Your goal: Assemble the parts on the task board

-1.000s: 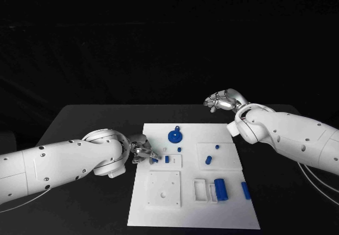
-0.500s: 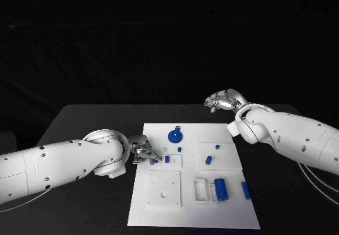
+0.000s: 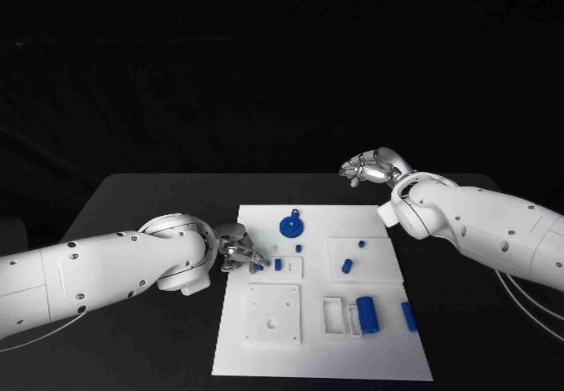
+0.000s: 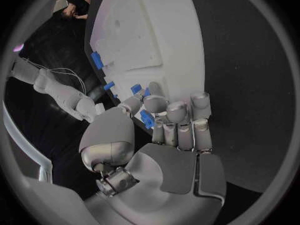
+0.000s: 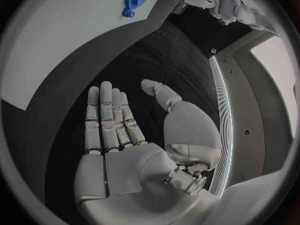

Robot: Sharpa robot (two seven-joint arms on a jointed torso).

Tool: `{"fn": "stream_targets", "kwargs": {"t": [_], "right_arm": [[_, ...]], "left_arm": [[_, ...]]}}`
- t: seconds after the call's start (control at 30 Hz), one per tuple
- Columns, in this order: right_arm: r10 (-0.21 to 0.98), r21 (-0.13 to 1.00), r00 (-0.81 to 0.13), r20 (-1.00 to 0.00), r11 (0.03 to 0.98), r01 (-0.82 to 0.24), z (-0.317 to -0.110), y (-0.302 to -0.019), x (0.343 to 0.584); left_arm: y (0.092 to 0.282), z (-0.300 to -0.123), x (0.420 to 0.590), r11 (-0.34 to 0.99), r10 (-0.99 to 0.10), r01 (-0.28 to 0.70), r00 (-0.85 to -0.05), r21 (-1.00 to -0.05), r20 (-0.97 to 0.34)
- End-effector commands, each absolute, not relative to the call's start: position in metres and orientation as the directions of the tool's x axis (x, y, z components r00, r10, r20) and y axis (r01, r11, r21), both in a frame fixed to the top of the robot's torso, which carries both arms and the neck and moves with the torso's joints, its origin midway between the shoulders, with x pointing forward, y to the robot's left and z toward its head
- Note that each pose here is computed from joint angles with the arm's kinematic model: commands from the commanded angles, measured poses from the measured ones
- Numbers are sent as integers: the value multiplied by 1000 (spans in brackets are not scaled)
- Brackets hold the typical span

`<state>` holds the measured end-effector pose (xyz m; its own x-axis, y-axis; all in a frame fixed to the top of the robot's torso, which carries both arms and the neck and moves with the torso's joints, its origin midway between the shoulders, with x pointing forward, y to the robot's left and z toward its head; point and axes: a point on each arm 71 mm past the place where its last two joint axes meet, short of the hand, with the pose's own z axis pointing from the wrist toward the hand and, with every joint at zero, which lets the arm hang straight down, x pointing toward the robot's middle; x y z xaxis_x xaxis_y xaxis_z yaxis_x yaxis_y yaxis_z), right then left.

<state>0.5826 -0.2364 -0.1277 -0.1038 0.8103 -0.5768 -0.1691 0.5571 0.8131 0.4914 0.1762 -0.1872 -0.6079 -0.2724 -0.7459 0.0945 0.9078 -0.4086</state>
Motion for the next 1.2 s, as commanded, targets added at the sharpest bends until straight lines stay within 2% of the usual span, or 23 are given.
{"fn": "stream_targets", "kwargs": {"t": [0.03,1.2], "right_arm": [[809,814,-115,-576,554,-176,-128,-234,583],[810,815,-117,-575,553,-175,-128,-234,583]], "left_arm": [[175,-189,491,913,-255,96,-626,-398,-737],[171,-189,493,915,-246,101,-626,-390,-740]]}}
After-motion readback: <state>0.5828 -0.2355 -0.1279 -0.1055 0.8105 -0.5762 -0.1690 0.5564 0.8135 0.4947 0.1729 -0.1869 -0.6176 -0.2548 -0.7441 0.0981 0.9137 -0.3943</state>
